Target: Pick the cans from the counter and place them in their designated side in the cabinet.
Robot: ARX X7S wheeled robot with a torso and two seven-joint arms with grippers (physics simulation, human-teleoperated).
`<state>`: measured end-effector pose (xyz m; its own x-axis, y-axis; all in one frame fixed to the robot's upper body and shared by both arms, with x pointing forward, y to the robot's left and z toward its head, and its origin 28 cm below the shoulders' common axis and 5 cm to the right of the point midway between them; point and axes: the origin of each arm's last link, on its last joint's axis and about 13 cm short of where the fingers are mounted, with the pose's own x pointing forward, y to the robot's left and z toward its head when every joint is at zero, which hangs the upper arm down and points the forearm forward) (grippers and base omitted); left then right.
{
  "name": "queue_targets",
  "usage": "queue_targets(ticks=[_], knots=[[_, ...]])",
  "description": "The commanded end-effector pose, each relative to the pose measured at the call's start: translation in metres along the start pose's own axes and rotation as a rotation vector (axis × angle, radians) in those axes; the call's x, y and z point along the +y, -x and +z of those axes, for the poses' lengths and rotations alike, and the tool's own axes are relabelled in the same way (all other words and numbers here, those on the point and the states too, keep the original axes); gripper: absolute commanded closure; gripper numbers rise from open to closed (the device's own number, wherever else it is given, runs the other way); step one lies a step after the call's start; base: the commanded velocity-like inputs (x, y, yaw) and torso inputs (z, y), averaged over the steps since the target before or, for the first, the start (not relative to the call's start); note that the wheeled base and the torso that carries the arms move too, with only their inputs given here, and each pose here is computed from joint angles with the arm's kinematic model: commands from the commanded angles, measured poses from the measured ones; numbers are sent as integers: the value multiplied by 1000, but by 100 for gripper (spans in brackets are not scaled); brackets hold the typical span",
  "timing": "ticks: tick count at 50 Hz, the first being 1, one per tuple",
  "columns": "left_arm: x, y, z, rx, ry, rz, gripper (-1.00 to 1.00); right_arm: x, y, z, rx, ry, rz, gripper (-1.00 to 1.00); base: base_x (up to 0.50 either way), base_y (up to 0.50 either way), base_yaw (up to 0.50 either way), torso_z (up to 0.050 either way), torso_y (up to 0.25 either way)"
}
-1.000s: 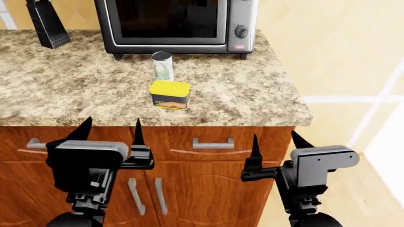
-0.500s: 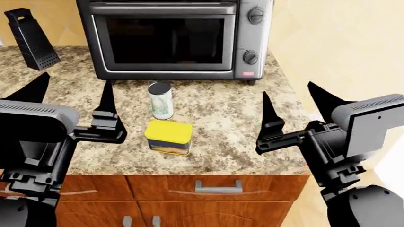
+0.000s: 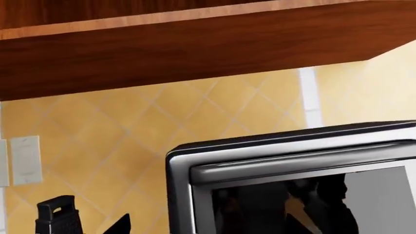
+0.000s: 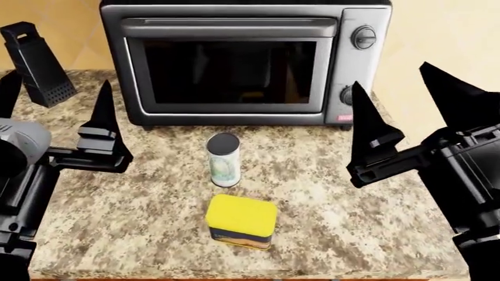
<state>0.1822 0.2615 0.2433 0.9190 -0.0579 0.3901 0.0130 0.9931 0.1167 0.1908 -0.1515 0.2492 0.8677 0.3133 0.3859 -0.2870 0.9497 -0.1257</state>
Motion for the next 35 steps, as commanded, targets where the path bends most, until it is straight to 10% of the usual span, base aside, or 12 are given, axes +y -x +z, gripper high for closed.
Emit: queue_targets(ticks=[1, 35], knots=[[2, 4, 6, -10, -7, -8, -100, -6, 10, 15, -34, 4, 14, -100, 270, -82, 0, 50, 0], [5, 12, 8, -16, -3, 5, -100, -8, 18, 27, -54, 28, 59, -100, 161, -74, 0, 45, 0]])
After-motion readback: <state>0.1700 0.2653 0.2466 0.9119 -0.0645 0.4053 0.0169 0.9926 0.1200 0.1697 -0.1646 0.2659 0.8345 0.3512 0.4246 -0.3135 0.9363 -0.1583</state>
